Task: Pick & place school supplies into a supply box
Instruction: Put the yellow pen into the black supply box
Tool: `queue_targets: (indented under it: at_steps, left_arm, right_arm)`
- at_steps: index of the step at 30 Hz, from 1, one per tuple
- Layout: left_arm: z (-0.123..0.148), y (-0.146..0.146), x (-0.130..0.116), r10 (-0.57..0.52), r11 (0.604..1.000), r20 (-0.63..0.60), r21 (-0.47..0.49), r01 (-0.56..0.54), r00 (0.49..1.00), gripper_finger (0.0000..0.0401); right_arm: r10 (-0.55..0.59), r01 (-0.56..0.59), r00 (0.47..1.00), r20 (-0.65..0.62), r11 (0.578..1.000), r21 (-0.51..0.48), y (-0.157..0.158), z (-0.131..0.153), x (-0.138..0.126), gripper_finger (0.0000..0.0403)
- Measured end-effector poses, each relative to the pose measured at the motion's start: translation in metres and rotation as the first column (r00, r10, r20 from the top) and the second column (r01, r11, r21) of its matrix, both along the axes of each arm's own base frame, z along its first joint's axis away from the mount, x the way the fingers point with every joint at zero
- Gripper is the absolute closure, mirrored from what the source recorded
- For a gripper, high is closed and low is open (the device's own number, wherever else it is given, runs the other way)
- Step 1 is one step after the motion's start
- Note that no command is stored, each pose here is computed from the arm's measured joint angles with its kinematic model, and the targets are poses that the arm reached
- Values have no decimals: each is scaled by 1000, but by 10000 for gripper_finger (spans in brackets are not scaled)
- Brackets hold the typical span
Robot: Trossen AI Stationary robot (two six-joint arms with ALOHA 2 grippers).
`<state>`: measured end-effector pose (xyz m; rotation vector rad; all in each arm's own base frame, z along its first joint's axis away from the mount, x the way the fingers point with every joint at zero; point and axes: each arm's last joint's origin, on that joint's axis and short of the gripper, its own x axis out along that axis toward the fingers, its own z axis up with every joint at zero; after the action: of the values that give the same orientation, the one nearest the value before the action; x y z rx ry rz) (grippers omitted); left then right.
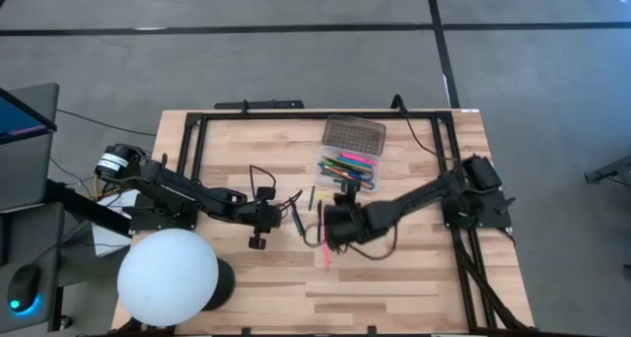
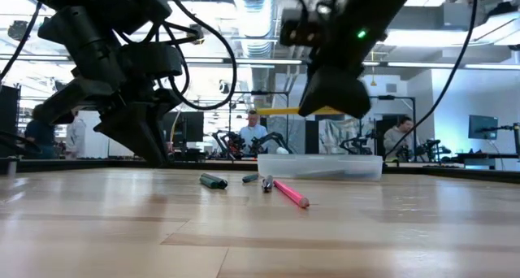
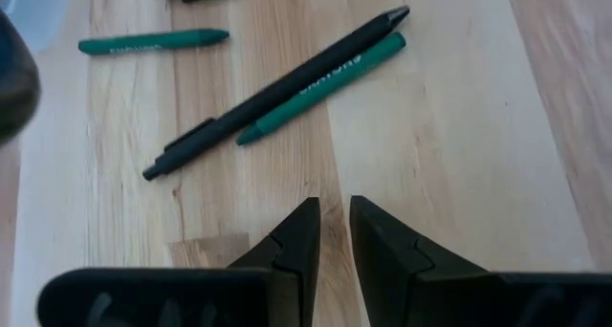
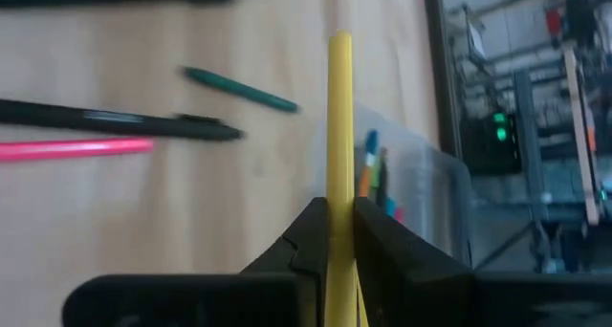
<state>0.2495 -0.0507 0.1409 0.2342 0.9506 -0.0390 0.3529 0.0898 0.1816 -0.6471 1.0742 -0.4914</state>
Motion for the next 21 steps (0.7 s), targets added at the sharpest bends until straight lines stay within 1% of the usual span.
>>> queue_targets:
  at_steps: [7, 10, 14, 21]
  left_arm:
    - [0, 0, 1, -7, 1000, 8, 3, 7, 1000, 344]
    - [0, 0, 1, -7, 1000, 8, 3, 7, 1000, 344]
    - [0, 0, 1, -7, 1000, 8, 3, 7, 1000, 344]
    - [0, 0, 1, -7, 1000, 8, 3, 7, 1000, 344]
  right_arm:
    - [-138, 139, 990, -17, 990, 10, -49, -2, 7, 367]
    - [-184, 186, 982, -33, 982, 42, -65, -3, 7, 369]
    - [-257, 260, 965, -48, 962, 83, -81, -5, 5, 370]
    - [-390, 394, 919, -57, 913, 103, -97, -6, -4, 363]
